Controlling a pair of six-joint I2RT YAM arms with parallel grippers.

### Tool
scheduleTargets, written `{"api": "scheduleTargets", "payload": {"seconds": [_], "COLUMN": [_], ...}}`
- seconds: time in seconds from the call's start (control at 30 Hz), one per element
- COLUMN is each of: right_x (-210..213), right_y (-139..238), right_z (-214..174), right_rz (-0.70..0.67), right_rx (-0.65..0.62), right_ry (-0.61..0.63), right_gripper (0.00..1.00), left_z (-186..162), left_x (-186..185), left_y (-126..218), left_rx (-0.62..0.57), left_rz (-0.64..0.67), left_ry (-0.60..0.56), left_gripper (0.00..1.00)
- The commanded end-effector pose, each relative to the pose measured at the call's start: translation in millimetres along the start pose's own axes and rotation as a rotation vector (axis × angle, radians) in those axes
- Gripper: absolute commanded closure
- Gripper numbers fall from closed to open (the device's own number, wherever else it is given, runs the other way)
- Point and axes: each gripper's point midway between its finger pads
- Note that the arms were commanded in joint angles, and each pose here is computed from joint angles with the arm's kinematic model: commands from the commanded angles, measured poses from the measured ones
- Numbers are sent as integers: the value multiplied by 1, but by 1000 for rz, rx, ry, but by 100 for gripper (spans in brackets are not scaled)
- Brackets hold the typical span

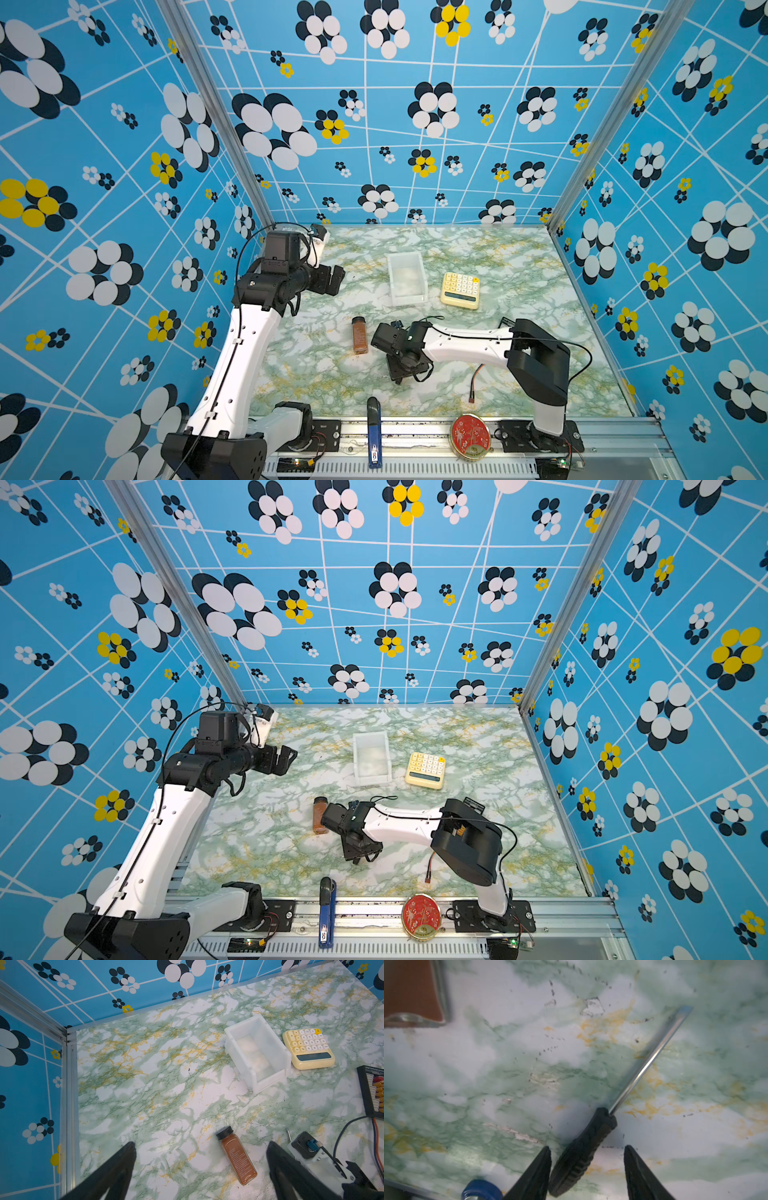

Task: Put the screwdriver in the bin
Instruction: 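Close the right gripper on the screwdriver's black handle, then lift the screwdriver with the right gripper and carry it over the white bin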

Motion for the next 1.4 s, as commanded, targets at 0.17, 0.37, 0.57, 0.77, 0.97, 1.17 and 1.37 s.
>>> {"api": "scheduleTargets", "payload": {"seconds": [0.17,0.37,0.57,0.77,0.97,1.17,1.37], "right_x": [-14,-23,-25,-28,-28,-24,-30], "right_y": [-4,-3,2,10,25,50,79], "right_z": [-7,-14,-15,-14,-11,-4,10], "right_rz": [-79,-98,-100,-99,-72,-34,-19], "right_rx": [29,35,18,-12,-52,-93,-133], "right_ry": [-1,6,25,44,60,90,111], "right_gripper": [56,66,77,85,88,89,89], "left_z": [2,2,-2,-1,-2,-6,-11], "left_x": [-13,-17,-20,-26,-36,-41,-38], "left_y": [8,4,-2,-3,-4,-2,0], "left_rx": [-23,-12,8,9,11,18,34], "left_rz": [-51,-71,-89,-110,-141,-154,-134], "left_ry": [7,5,-26,-36,-79,-124,-127], "left_gripper": [1,1,1,1,1,1,1]}}
Point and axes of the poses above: each gripper's point midway between its finger pads, its own y axis back along the fingers, its own x axis along the line the jaws close on, z = x × y
